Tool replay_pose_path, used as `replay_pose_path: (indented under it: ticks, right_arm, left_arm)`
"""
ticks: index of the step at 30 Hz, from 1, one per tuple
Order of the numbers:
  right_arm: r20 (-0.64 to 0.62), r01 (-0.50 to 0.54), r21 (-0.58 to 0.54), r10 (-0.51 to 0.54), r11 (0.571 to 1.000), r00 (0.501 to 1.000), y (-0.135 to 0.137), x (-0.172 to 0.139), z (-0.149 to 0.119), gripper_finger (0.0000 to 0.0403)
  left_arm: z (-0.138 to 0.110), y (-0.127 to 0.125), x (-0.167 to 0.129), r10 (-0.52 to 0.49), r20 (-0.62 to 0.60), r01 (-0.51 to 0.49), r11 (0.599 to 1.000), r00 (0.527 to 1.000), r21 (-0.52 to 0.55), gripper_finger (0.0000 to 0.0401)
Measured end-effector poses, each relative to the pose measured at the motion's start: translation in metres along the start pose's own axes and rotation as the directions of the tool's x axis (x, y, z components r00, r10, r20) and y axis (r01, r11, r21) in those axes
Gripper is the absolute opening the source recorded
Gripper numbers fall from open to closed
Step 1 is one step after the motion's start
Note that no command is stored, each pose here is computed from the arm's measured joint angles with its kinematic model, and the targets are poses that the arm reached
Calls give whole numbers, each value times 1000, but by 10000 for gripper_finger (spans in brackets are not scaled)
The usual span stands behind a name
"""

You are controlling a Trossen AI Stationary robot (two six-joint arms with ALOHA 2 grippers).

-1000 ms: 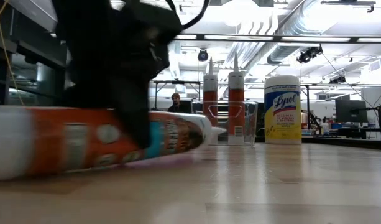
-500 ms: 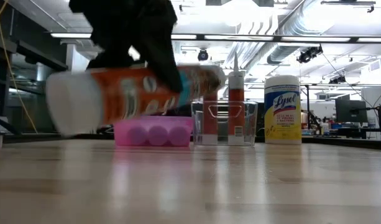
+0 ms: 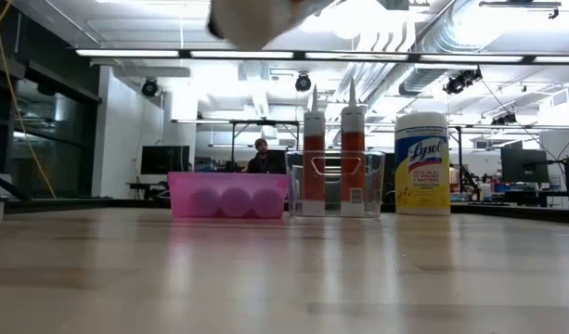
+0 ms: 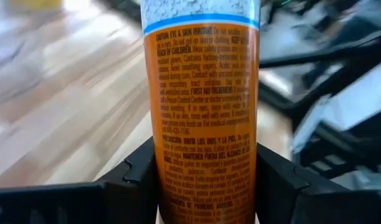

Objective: Pick & place silicon tubes, Sealant and Lysol wipes
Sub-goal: Put the orange sealant into the transparent bin

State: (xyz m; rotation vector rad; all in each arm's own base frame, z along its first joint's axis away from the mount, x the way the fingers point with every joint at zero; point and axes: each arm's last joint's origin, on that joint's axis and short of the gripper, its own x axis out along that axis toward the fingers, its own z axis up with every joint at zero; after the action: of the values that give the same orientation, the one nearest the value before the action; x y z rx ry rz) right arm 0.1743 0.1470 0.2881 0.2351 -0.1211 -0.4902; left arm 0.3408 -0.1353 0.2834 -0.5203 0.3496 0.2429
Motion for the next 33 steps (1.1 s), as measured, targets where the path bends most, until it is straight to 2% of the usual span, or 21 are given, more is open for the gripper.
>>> replay_pose_path:
  ticks: [3,7,21,33]
  right_arm:
    - [4,-85,45,85,995,996,1,6,0,320]
    - [-1,-124,76,125,989,992,-1,15,-2,320]
    - [-6,-272,173,277,947,961,-13,52,-2,320]
    - [66,-375,234,370,897,927,-31,82,9,320]
  left_arm:
    - [10,1,4,-71,14,70,997,997,21,170]
    - [21,4,9,-144,38,142,989,989,43,170]
    - [47,14,18,-282,98,273,957,954,95,170]
    - [59,25,24,-300,109,286,950,948,127,170]
